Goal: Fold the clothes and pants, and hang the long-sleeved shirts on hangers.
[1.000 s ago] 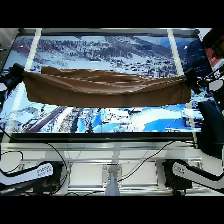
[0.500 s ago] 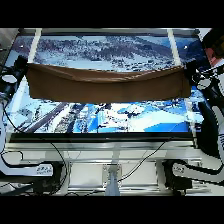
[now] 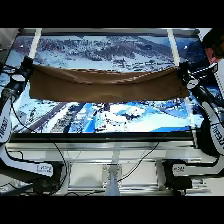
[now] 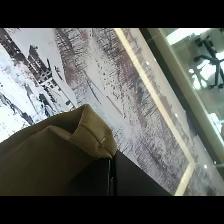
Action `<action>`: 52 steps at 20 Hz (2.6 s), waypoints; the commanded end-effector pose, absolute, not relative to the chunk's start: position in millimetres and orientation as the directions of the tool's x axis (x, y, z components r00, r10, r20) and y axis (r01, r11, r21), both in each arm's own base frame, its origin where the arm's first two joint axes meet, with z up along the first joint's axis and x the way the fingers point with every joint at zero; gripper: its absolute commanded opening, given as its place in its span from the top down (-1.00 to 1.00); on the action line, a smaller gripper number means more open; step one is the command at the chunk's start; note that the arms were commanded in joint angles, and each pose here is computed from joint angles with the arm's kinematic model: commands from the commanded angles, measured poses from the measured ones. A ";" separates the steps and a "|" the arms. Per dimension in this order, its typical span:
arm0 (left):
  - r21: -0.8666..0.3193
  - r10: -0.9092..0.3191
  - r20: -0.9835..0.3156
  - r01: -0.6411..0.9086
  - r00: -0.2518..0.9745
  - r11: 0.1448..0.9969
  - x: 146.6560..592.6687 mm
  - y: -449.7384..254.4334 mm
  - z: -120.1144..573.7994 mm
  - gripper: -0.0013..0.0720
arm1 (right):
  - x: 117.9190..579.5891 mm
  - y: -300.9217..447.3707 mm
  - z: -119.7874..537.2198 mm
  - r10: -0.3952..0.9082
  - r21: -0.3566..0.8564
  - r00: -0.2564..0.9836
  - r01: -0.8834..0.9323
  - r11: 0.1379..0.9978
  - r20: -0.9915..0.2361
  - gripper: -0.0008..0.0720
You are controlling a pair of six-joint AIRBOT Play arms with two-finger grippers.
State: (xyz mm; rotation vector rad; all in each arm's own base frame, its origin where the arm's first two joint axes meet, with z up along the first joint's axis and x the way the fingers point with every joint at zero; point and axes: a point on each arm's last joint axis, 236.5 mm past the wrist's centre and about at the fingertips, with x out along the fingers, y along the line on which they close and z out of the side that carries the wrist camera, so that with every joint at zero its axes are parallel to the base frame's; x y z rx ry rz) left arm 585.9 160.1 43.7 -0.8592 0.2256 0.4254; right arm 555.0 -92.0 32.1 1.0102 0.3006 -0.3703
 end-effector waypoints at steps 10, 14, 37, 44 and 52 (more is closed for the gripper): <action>-0.692 0.256 -0.341 -0.426 0.904 0.583 612.3 151.4 40.0 0.93 | 566.3 -104.0 40.9 -0.219 0.776 0.914 0.405 0.484 -0.340 0.89; -0.654 0.256 -0.289 -0.386 0.922 0.650 621.6 152.6 66.3 -0.47 | 572.1 -100.3 52.6 -0.201 0.701 0.927 0.372 0.609 -0.318 -0.22; -0.561 -0.092 -0.767 -0.593 0.636 0.578 417.0 171.9 2.5 -0.99 | 515.7 -143.5 135.7 -0.166 0.400 0.894 0.343 0.850 -0.415 -0.90; -0.553 -0.090 -0.783 -0.622 0.615 0.554 432.4 145.6 -48.7 -0.96 | 517.7 -147.1 139.9 -0.180 0.395 0.901 0.344 0.852 -0.395 -0.90; -0.563 -0.046 -0.781 -0.669 0.623 0.486 463.0 135.8 -102.6 -0.95 | 519.3 -150.1 145.2 -0.193 0.396 0.908 0.344 0.851 -0.373 -0.90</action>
